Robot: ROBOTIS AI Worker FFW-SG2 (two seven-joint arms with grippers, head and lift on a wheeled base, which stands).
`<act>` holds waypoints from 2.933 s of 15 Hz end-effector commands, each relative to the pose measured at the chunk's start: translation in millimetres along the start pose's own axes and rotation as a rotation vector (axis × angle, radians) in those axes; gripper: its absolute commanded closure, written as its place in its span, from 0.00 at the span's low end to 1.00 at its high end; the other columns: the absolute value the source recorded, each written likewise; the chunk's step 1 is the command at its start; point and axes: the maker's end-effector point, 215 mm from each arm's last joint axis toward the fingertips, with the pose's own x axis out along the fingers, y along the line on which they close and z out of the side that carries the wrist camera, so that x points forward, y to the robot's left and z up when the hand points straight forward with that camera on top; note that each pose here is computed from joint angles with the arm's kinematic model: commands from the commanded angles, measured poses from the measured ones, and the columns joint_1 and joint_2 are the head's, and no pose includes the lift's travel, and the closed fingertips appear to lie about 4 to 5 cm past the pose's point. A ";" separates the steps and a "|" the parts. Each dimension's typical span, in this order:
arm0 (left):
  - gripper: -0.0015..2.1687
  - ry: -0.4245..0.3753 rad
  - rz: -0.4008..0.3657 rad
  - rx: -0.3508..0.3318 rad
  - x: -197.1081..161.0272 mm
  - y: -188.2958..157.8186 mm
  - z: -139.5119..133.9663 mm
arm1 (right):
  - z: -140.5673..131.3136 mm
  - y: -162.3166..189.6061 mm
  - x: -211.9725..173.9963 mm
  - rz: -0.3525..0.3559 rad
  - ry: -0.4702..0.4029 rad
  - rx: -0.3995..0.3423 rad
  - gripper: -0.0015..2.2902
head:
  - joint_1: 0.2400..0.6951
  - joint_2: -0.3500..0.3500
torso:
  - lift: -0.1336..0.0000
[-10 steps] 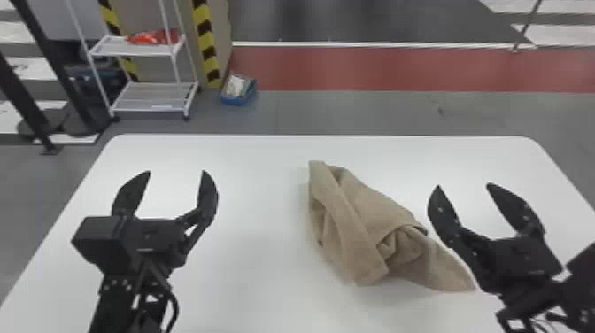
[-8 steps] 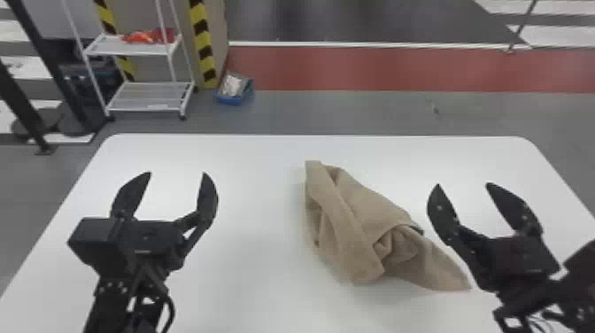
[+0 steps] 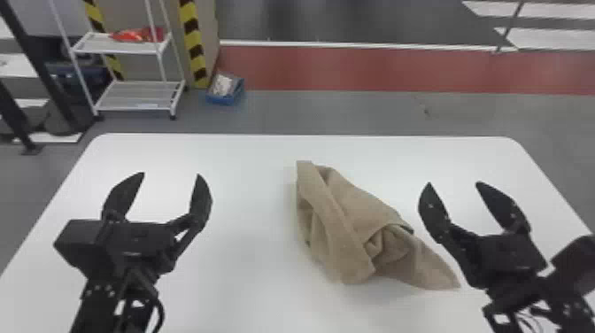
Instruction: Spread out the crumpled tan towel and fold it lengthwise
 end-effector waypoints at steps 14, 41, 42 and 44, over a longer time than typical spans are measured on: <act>0.07 0.159 -0.299 -0.030 -65.0 -167.0 -25.6 | -59.4 -129.3 -61.5 -0.179 0.179 -0.151 0.10 | 1.00 0.08 | 0.07; 0.17 0.224 -0.363 0.315 -83.2 -317.1 -107.9 | -64.6 -181.8 -89.5 -0.323 0.160 -0.100 0.10 | 1.00 0.00 | 0.07; 0.32 0.224 -0.361 0.322 -82.8 -316.2 -110.0 | -64.2 -181.7 -90.0 -0.323 0.158 -0.100 0.10 | 1.00 0.00 | 0.07; 0.81 0.210 -0.328 0.318 -79.1 -309.9 -104.8 | -62.3 -182.5 -91.4 -0.323 0.149 -0.093 0.10 | 1.00 0.00 | 0.07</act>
